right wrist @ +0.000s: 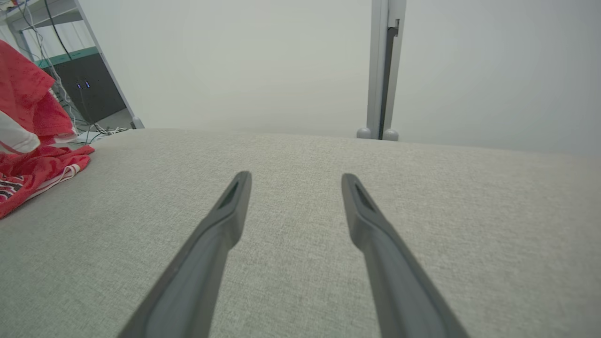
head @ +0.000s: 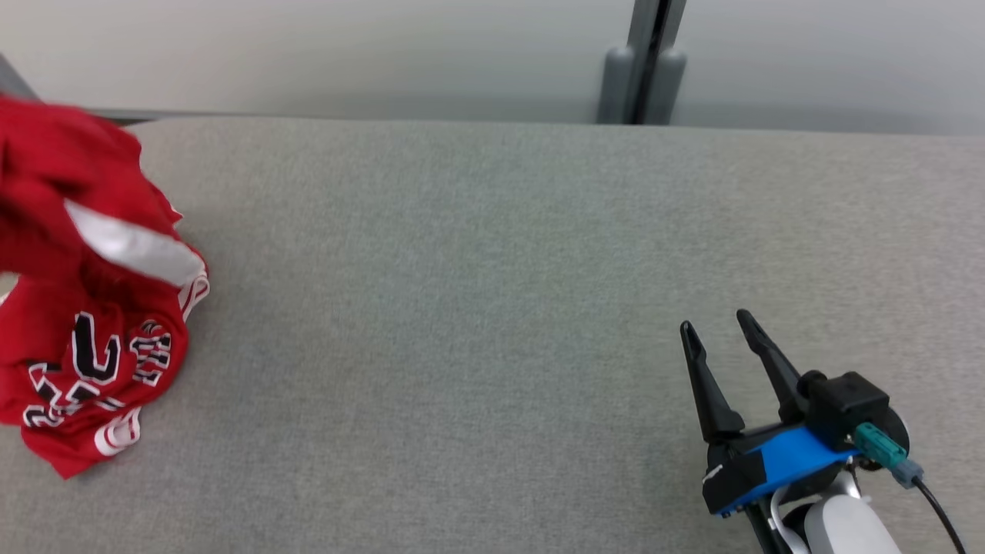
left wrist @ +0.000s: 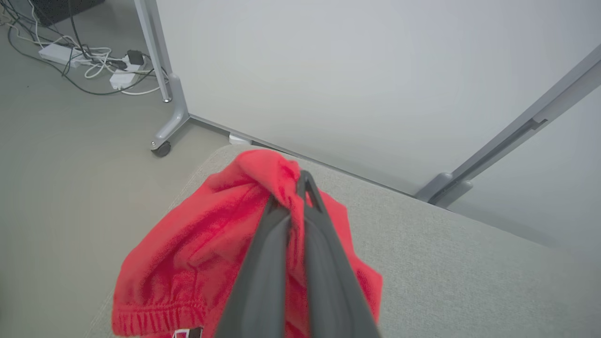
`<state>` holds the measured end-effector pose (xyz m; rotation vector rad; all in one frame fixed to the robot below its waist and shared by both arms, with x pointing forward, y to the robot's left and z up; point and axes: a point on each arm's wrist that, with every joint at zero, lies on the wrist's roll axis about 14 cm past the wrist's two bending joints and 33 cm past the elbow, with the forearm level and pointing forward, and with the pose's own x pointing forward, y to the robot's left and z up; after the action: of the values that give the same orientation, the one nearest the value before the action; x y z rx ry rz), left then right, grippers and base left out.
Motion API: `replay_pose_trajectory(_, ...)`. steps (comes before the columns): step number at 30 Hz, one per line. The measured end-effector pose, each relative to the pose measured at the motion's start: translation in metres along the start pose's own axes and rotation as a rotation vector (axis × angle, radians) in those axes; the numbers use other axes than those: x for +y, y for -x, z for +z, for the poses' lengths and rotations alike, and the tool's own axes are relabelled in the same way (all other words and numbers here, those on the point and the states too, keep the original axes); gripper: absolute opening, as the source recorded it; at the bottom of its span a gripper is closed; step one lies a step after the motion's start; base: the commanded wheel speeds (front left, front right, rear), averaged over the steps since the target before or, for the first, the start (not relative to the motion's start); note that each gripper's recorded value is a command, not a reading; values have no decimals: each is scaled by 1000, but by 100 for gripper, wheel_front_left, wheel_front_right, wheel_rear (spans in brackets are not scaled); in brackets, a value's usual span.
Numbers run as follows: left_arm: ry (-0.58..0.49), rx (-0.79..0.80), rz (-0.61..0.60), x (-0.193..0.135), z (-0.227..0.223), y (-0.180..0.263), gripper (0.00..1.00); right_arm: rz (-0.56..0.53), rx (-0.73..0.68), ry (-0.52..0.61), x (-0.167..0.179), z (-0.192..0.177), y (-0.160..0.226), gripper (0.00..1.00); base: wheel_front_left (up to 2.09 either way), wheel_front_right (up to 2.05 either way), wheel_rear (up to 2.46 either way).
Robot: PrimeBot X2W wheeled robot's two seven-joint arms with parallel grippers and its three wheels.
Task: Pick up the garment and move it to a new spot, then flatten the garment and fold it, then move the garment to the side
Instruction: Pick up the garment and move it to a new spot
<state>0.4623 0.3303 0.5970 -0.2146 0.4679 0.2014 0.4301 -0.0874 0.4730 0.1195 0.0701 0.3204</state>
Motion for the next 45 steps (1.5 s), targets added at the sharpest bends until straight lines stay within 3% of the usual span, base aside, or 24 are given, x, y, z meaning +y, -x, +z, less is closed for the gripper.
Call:
replay_pose_trajectory(6,-137,-242,-285,-100,75,47,0,-55,-46,-18,-11,17,28,100,0,0,0)
replay_pose_trajectory(12,-209,-285,-581,-208,75,71,0,-120,-70,-19,-28,25,51,100,0,0,0)
replay_pose_trajectory(16,-224,-205,-728,-268,37,61,0,-175,-71,-18,-45,25,62,100,0,0,0)
replay_pose_trajectory(21,-243,-8,-853,-324,-51,35,0,-247,-55,-21,-66,19,74,100,0,0,0)
replay_pose_trajectory(24,-265,117,-874,-339,-113,19,0,-285,-51,-20,-78,18,79,100,0,0,0)
replay_pose_trajectory(29,-373,308,-810,-328,-213,-3,0,-325,-49,-24,-91,16,84,100,0,0,0)
replay_pose_trajectory(32,-395,323,-780,-321,-237,-8,100,-335,-51,-25,-94,15,85,100,0,0,0)
replay_pose_trajectory(36,-359,268,-766,-318,-232,-7,100,-326,-63,-17,-93,19,80,100,0,0,0)
replay_pose_trajectory(41,-181,100,-766,-309,-193,3,100,-291,-88,-9,-84,29,71,100,0,0,0)
replay_pose_trajectory(45,-105,-55,-699,-271,-169,6,100,-271,-113,-5,-78,39,67,100,0,0,0)
